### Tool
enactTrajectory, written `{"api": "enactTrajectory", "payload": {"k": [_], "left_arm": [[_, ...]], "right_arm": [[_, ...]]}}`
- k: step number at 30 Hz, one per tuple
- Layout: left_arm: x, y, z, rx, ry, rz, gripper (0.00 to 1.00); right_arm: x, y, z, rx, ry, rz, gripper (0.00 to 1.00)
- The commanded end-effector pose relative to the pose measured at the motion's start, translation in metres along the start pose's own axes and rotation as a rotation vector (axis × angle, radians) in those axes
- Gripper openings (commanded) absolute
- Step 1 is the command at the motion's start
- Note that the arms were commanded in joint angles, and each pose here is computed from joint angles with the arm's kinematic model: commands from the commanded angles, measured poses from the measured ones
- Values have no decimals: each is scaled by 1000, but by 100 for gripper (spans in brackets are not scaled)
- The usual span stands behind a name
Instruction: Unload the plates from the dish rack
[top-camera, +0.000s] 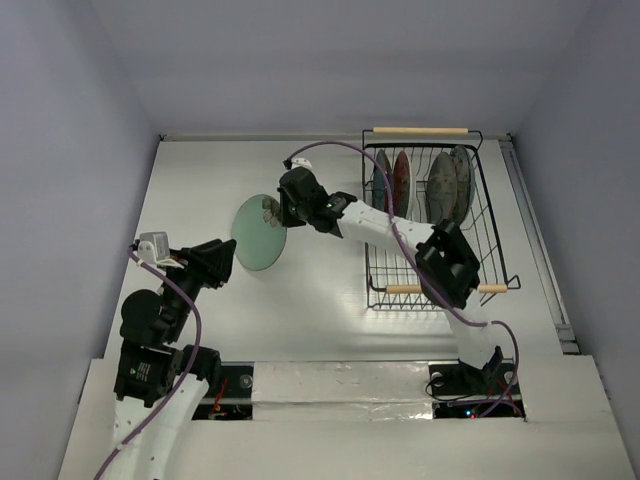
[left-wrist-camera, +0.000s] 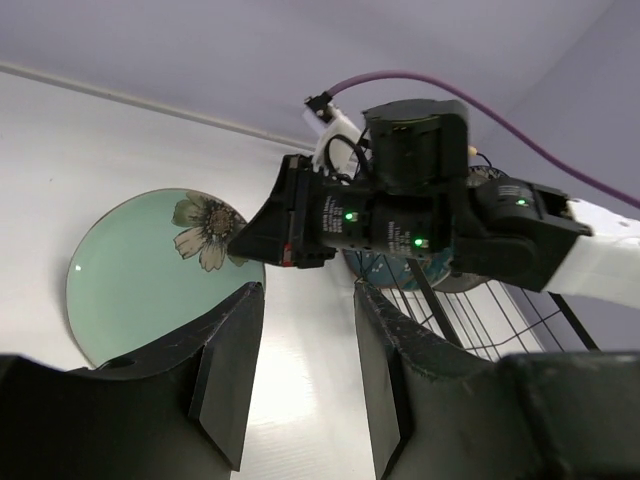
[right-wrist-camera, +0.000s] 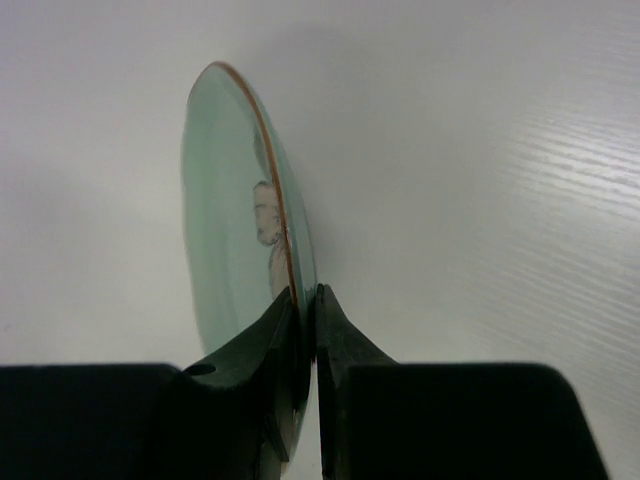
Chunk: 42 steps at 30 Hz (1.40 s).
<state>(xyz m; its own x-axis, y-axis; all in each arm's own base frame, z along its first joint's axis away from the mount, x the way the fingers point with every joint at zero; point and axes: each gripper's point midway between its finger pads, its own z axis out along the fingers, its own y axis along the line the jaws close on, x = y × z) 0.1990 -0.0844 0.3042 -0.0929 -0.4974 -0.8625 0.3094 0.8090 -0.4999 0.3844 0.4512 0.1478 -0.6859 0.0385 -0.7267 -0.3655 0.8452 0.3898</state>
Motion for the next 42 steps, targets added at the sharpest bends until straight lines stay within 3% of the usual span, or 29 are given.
{"api": "enactTrajectory", "payload": {"k": [1, 9, 13, 22, 25, 28, 33, 42], "left_arm": [[-16, -9, -1, 33, -53, 1, 38], [-16, -9, -1, 32, -52, 1, 38], [-15, -9, -1, 31, -50, -1, 38], [-15, -8, 0, 25, -49, 0, 38], [-15, -8, 0, 23, -48, 0, 38], [-15, -8, 0, 24, -48, 0, 38], [-14, -7, 0, 21, -48, 0, 38], [-15, -8, -1, 24, -51, 0, 39]], "right_arm": [[-77, 41, -15, -97, -221, 79, 0], [-41, 4, 15, 40, -184, 97, 1], [-16, -17, 23, 98, -152, 105, 19], [33, -50, 35, 173, -65, 89, 27], [41, -55, 38, 188, -48, 79, 28], [45, -57, 41, 200, -31, 69, 37], [58, -64, 44, 218, 0, 58, 39], [41, -55, 31, 189, -22, 42, 59]]}}
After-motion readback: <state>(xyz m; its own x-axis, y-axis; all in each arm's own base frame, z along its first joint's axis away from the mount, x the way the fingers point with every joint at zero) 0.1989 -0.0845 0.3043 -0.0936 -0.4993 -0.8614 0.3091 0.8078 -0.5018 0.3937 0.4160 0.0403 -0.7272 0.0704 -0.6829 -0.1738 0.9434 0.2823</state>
